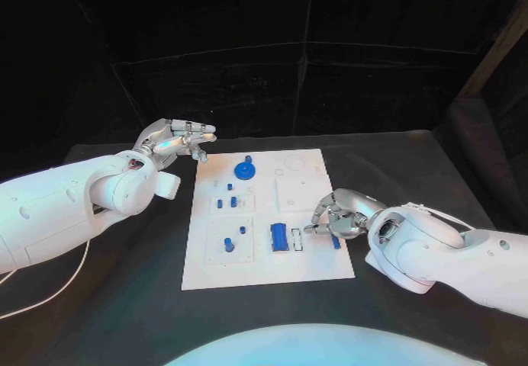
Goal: Assemble the parts on the task board
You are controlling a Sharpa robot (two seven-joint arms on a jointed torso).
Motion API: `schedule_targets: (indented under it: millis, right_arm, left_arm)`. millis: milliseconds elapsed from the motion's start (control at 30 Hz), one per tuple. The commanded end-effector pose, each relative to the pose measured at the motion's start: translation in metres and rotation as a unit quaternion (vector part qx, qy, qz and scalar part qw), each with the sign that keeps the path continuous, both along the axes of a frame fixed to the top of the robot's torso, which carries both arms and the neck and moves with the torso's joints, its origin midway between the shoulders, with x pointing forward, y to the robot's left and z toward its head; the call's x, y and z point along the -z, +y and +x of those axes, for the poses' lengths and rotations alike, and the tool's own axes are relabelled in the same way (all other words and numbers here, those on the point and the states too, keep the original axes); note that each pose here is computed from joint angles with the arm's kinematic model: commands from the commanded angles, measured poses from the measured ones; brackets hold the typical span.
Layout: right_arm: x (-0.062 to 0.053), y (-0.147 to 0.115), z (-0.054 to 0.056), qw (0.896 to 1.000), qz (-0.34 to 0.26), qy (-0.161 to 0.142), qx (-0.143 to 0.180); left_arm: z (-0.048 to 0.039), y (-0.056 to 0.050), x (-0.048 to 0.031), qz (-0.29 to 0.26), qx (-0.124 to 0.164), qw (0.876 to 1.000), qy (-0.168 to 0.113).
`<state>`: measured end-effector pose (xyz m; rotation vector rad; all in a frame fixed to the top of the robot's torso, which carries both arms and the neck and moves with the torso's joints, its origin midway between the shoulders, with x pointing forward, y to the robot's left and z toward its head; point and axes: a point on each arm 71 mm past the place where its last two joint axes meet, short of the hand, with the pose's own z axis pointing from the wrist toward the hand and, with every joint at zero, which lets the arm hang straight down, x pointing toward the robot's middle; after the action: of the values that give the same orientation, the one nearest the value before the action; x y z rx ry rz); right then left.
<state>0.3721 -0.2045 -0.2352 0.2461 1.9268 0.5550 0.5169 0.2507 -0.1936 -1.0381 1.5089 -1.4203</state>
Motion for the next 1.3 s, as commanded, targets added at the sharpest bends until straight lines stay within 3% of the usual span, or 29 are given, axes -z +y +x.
schedule_targets:
  millis: [33,500,1300]
  right_arm:
    - [-0.004,-0.013,0.001,1.0,-0.011,-0.012,-0.003]
    - [0.001,-0.045,0.002,0.996,-0.087,-0.002,0.0]
    - [0.015,-0.033,0.005,0.99,-0.135,0.013,-0.029]
  left_arm:
    - [-0.0006,-0.001,-0.002,-0.004,0.002,1.0,-0.004]
    - [-0.0014,-0.001,-0.0024,-0.005,0.003,1.0,-0.005]
    - [-0.0012,-0.001,-0.0019,-0.005,0.004,1.0,-0.004]
